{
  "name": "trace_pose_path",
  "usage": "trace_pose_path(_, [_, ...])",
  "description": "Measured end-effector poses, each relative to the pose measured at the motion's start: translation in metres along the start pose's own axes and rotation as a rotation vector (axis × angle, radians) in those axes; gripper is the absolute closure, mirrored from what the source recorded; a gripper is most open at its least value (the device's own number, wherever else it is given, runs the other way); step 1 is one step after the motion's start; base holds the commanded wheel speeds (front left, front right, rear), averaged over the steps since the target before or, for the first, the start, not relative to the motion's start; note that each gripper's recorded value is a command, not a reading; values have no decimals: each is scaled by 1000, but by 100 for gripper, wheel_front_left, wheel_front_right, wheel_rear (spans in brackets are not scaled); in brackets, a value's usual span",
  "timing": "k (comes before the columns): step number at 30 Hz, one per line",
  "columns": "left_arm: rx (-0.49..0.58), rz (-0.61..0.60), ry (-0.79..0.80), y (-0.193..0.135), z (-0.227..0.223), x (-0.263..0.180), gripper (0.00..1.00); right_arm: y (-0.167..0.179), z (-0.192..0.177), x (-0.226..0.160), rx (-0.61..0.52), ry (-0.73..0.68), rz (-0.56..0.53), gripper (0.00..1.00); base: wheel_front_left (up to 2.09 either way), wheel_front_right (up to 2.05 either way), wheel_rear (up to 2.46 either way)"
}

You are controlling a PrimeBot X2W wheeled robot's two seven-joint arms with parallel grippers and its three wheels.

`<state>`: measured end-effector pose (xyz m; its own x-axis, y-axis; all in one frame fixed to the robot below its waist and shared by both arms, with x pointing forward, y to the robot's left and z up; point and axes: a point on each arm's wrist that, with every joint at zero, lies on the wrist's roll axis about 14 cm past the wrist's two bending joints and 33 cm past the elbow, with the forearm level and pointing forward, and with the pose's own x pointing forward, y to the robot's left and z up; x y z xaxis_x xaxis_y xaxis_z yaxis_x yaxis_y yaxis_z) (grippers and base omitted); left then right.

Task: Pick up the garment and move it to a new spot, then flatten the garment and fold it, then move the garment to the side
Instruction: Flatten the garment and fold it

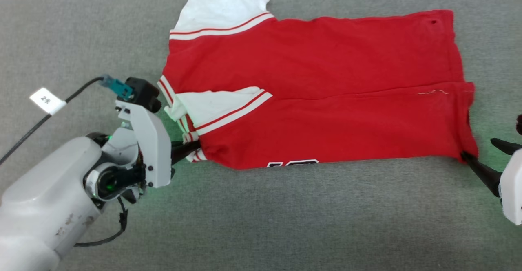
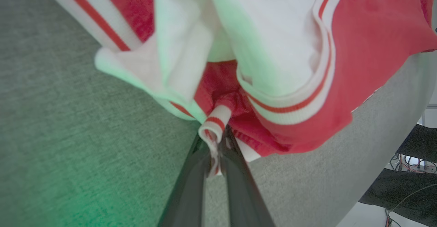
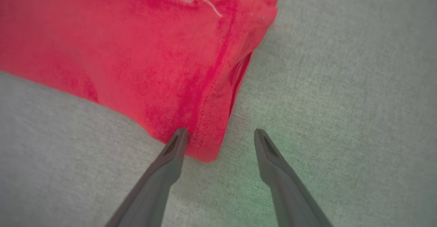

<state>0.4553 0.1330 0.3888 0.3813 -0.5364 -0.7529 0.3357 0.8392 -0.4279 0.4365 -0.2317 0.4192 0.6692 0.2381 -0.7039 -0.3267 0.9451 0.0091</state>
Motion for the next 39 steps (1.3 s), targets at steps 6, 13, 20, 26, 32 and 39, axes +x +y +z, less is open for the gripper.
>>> trace_pose_path(6, [15, -18, -20, -2, 0, 5, 100, 2, -9, 15, -102, 198, 15, 0, 0, 0, 0])
trace_pose_path(13, [16, -23, -56, -3, 0, 6, 100, 9, -2, 36, -104, 189, 38, 100, 0, 0, 0])
trace_pose_path(20, [33, -23, -105, -7, -3, -7, 100, 17, 5, 24, -61, 114, 58, 100, 0, 0, 0])
trace_pose_path(26, [39, -22, -124, -10, -19, -28, 100, 19, -6, -1, -24, 104, 65, 100, 0, 0, 0])
trace_pose_path(32, [29, -29, -134, -20, -42, -47, 100, 23, -36, -24, 6, 157, 66, 100, 0, 0, 0])
trace_pose_path(39, [14, -48, -136, -34, -54, -56, 100, 28, -47, -38, 63, 149, 74, 100, 0, 0, 0])
